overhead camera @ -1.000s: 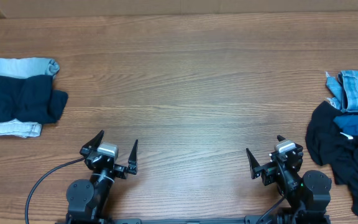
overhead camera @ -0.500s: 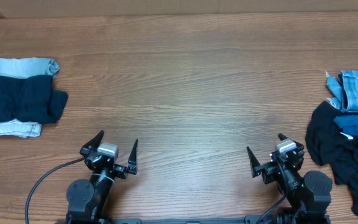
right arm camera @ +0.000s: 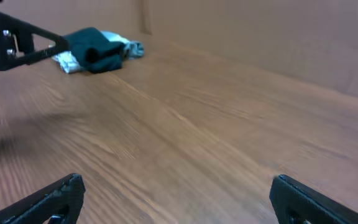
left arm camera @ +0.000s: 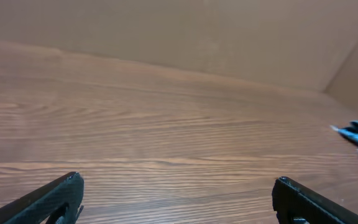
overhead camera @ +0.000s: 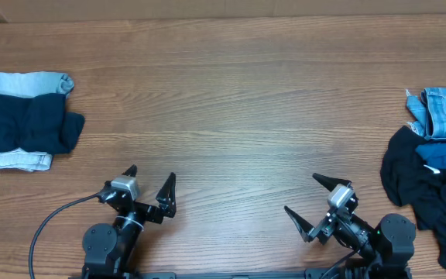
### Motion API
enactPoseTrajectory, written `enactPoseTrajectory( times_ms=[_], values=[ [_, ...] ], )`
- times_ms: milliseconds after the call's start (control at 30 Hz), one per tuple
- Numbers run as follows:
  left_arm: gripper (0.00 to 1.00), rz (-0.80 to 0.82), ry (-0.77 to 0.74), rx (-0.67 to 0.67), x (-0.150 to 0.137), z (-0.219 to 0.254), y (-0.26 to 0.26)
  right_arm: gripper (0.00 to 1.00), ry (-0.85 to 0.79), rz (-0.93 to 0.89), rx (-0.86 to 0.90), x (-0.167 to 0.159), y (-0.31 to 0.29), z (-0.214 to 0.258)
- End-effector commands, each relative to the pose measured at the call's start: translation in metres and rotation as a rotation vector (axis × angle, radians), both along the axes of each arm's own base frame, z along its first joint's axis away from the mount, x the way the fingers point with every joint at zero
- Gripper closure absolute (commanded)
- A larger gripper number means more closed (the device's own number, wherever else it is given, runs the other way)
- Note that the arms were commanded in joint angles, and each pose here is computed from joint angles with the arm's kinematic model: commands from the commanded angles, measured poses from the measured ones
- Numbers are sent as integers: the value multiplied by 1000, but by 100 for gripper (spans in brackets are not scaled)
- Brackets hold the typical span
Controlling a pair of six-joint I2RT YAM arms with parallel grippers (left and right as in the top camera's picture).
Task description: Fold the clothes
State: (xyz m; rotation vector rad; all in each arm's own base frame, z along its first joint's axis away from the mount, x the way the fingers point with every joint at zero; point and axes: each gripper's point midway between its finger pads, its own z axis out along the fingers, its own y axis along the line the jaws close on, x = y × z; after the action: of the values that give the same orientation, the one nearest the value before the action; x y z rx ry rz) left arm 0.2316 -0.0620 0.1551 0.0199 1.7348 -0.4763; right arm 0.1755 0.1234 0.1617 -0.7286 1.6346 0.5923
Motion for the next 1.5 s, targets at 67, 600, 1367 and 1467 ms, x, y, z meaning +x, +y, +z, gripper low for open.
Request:
enactPoseTrajectory(
  times_ms=[67, 600, 1367, 1467],
  values=[
    [0, -151, -34, -104, -9, 17, -26, 0, 91, -149, 205, 17, -13, 22],
    [0, 24, 231, 43, 26, 114, 2, 0, 516, -262, 288, 74, -19, 87],
    [0, -230, 526, 71, 57, 167, -55, 0, 1022, -1356, 226, 106, -212, 50],
    [0, -280, 519, 52, 53, 171, -62, 0, 1144, -1560, 362, 86, -262, 24]
  ],
)
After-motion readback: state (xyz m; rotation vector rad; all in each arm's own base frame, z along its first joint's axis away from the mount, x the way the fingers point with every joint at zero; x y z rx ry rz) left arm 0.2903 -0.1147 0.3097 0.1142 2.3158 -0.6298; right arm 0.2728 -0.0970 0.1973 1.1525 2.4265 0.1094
